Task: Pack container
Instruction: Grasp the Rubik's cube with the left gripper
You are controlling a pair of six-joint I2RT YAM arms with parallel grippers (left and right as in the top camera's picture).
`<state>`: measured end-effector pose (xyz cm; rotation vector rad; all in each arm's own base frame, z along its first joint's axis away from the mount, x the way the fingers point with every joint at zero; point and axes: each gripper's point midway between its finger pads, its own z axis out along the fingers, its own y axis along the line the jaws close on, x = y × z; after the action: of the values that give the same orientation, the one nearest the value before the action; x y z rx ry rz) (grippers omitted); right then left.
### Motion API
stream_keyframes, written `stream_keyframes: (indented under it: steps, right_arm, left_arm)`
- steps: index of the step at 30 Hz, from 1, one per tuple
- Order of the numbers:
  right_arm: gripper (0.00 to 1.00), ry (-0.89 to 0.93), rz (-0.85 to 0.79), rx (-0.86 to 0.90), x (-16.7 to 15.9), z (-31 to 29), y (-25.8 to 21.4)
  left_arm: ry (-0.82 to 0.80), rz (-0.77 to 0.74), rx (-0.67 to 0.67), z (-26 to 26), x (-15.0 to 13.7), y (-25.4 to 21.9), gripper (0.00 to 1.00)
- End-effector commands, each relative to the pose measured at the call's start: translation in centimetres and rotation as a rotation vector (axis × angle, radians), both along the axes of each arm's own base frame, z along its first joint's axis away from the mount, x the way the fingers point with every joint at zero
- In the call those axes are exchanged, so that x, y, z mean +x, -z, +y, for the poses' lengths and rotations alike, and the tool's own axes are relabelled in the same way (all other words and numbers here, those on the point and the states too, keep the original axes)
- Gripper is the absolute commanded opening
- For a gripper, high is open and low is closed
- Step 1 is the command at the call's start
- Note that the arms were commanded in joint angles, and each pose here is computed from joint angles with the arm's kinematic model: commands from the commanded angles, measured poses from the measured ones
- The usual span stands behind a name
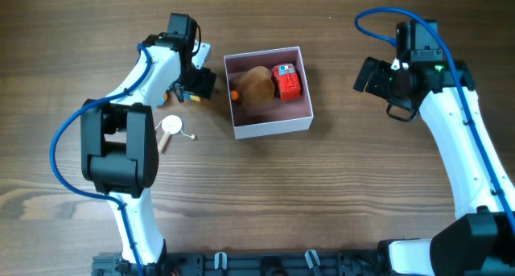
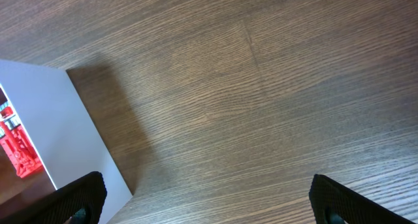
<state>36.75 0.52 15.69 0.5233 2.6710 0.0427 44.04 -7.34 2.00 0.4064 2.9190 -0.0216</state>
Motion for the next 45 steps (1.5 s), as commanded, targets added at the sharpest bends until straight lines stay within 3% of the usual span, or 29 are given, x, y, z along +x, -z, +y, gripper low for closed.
stream_keyframes:
  steps: [1, 11, 14, 19, 26, 30, 36, 45]
  right_arm:
    - [1.00, -0.001, 0.008, 0.009, 0.0, 0.1, 0.4]
    - [1.00, -0.001, 0.008, 0.009, 0.0, 0.1, 0.4]
    - [1.00, -0.001, 0.008, 0.009, 0.0, 0.1, 0.4]
    - [1.00, -0.001, 0.008, 0.009, 0.0, 0.1, 0.4]
    - [1.00, -0.001, 0.008, 0.009, 0.0, 0.1, 0.4]
    - [1.00, -0.001, 0.008, 0.009, 0.0, 0.1, 0.4]
    - [1.00, -0.001, 0.008, 0.009, 0.0, 0.1, 0.4]
    - [1.00, -0.001, 0.008, 0.009, 0.0, 0.1, 0.4]
  left_arm:
    - [0.012, -0.011, 0.040, 0.6, 0.4, -0.2, 0.78]
    - [-0.022, -0.022, 0.052, 0.9, 0.7, -0.3, 0.86]
    - [-0.022, -0.024, 0.050, 0.8, 0.8, -0.4, 0.84]
    - [-0.034, -0.026, 0.047, 0.8, 0.8, -0.5, 0.70]
    - [-0.045, -0.029, 0.041, 0.8, 0.8, -0.7, 0.70]
    - [-0.090, -0.067, 0.023, 0.7, 1.2, -2.4, 0.77]
    - [-0.100, -0.142, 0.005, 0.6, 1.7, -5.9, 0.75]
    - [-0.092, -0.113, 0.000, 0.4, 1.5, -4.8, 0.78]
